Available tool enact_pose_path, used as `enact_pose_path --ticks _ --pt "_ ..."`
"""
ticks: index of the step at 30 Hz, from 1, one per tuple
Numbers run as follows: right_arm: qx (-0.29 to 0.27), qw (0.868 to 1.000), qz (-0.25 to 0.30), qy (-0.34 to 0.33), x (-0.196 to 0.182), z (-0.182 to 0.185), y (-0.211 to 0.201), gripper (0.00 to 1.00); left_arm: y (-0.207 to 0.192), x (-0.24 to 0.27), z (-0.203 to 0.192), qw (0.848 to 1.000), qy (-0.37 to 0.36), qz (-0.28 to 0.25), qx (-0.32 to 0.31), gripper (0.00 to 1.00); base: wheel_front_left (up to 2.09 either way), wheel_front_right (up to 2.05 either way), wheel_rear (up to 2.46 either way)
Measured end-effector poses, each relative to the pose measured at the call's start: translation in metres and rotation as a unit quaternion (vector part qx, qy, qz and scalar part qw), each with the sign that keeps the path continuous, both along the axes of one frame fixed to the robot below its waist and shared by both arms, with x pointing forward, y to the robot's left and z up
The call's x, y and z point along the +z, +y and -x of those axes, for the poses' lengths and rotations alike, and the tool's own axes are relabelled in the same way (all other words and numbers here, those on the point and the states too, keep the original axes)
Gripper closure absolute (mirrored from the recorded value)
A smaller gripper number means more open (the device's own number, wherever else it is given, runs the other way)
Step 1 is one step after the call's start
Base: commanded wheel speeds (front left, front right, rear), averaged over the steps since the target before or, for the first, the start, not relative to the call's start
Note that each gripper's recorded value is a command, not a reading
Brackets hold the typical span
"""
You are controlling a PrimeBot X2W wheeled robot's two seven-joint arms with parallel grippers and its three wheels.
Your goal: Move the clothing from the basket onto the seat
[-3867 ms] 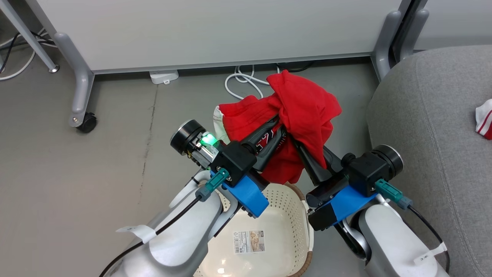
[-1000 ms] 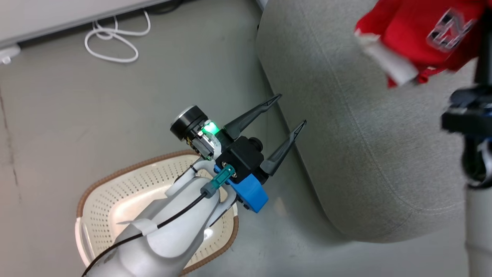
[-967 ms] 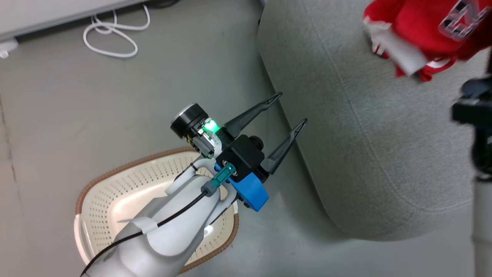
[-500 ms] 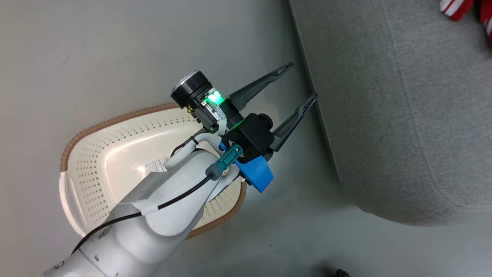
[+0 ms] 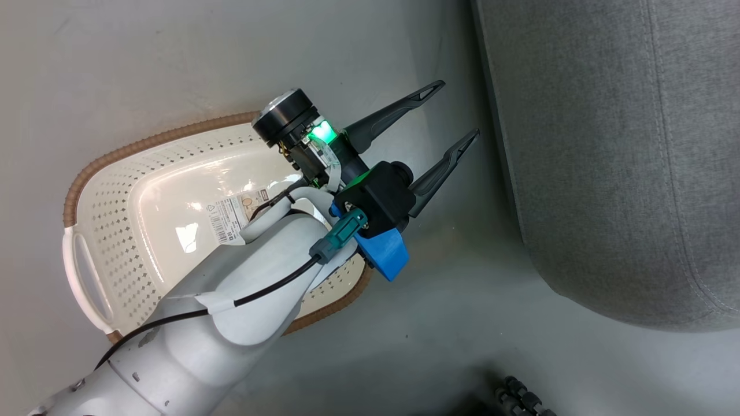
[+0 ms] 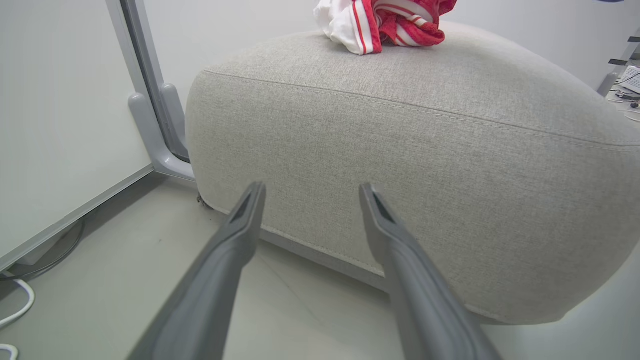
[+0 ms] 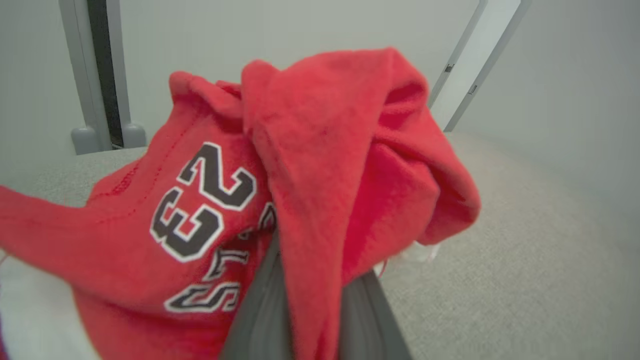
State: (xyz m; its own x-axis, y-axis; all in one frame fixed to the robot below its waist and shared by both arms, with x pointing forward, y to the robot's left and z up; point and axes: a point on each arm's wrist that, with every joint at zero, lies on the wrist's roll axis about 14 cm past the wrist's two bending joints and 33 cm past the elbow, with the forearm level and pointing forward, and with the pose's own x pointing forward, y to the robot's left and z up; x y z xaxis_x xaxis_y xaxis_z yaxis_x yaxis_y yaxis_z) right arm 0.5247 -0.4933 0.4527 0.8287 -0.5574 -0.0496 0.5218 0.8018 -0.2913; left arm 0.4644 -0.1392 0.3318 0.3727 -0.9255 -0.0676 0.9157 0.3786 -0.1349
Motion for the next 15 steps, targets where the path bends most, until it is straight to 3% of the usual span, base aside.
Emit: enact_pose_path --ticks 4,7,9,15 --pt "-0.018 0.998 -0.034 0.04 -0.039 0.01 0.0 1.0 0.002 -0.004 -0.002 1.0 0.0 -0.002 0.001 0.0 0.0 0.0 0.0" --pt "-0.017 0.999 -0.039 0.033 -0.038 0.003 0.004 0.96 0.003 -0.004 -0.002 1.0 0.001 -0.003 0.002 0.0 0.0 0.0 0.0" --pt "-0.019 0.999 -0.041 0.026 -0.035 0.004 0.004 0.0 0.003 -0.002 -0.003 1.0 -0.001 -0.004 0.002 0.0 0.0 0.0 0.0" --pt "-0.013 0.999 -0.037 0.001 -0.013 0.017 0.009 0.0 0.003 0.019 -0.003 1.0 -0.016 -0.001 0.01 0.0 0.0 0.0 0.0"
